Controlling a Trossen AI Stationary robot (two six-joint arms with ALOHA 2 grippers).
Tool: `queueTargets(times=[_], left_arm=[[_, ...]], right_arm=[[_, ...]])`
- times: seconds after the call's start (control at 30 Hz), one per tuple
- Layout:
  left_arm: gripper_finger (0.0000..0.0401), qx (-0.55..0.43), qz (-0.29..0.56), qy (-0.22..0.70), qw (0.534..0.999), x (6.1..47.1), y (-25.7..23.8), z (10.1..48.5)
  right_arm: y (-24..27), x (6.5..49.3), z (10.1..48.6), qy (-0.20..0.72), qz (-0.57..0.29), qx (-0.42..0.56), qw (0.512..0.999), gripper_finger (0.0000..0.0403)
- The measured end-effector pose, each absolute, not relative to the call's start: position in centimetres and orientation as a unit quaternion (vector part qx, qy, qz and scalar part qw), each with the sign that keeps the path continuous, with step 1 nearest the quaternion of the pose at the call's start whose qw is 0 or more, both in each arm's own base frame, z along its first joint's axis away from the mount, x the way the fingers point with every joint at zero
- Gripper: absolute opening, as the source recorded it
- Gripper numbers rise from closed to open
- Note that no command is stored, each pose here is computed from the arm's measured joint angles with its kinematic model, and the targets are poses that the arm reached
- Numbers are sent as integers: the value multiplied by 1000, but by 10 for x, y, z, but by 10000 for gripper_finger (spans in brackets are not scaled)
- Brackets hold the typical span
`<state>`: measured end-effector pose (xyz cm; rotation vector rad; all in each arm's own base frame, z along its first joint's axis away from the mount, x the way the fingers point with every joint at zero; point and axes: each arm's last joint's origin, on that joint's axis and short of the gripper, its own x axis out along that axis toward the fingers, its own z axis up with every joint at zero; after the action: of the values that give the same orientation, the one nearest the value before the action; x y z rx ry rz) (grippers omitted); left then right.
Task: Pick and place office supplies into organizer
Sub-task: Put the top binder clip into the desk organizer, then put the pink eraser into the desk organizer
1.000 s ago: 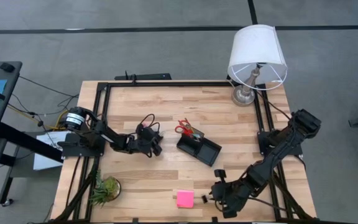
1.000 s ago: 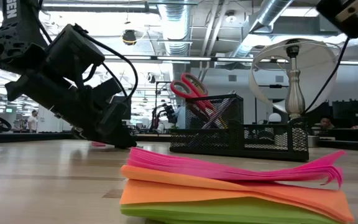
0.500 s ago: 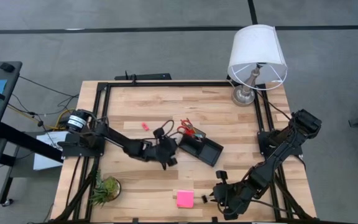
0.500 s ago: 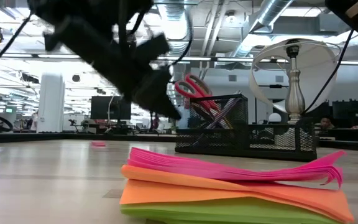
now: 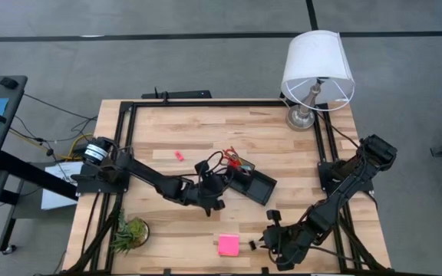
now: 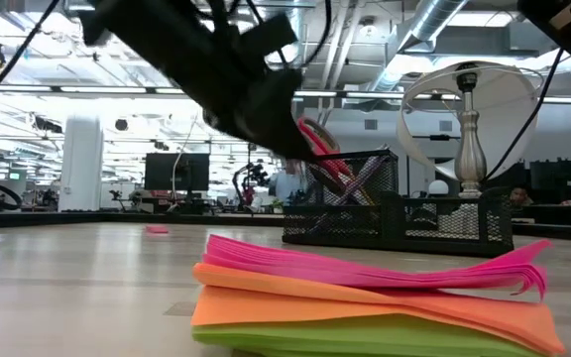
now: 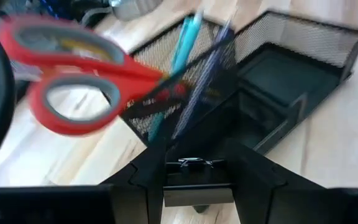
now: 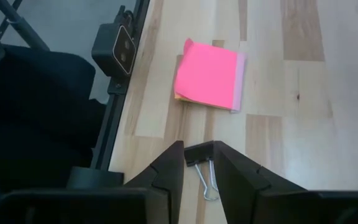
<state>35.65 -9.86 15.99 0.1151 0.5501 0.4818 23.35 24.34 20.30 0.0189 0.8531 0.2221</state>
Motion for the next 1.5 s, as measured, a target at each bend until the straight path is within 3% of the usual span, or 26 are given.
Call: queueTargets(times=[0.33, 0.57, 0.7, 0.93, 1.2, 1.33, 1.5], left_arm=[[131, 31, 227, 250, 941, 379, -90, 117], [241, 29, 221, 249, 942, 380, -90, 117], [267, 26, 227, 248, 941, 380, -90, 118], [255, 34, 213, 255, 943, 363, -94, 164], [230, 86, 232, 340, 907, 307, -79, 224], [223, 88, 308, 384, 866, 280, -64, 230], [221, 51, 379, 420, 823, 257, -52, 200]], right_arm=[[238, 232, 199, 436, 96, -9, 895, 81], [237, 230, 198, 442, 107, -47, 889, 81], [236, 231, 198, 441, 106, -47, 890, 81], [235, 232, 198, 441, 105, -46, 890, 81], [237, 233, 200, 429, 108, -37, 896, 81], [238, 235, 201, 421, 111, -30, 899, 81], [238, 235, 201, 422, 111, -30, 899, 81]])
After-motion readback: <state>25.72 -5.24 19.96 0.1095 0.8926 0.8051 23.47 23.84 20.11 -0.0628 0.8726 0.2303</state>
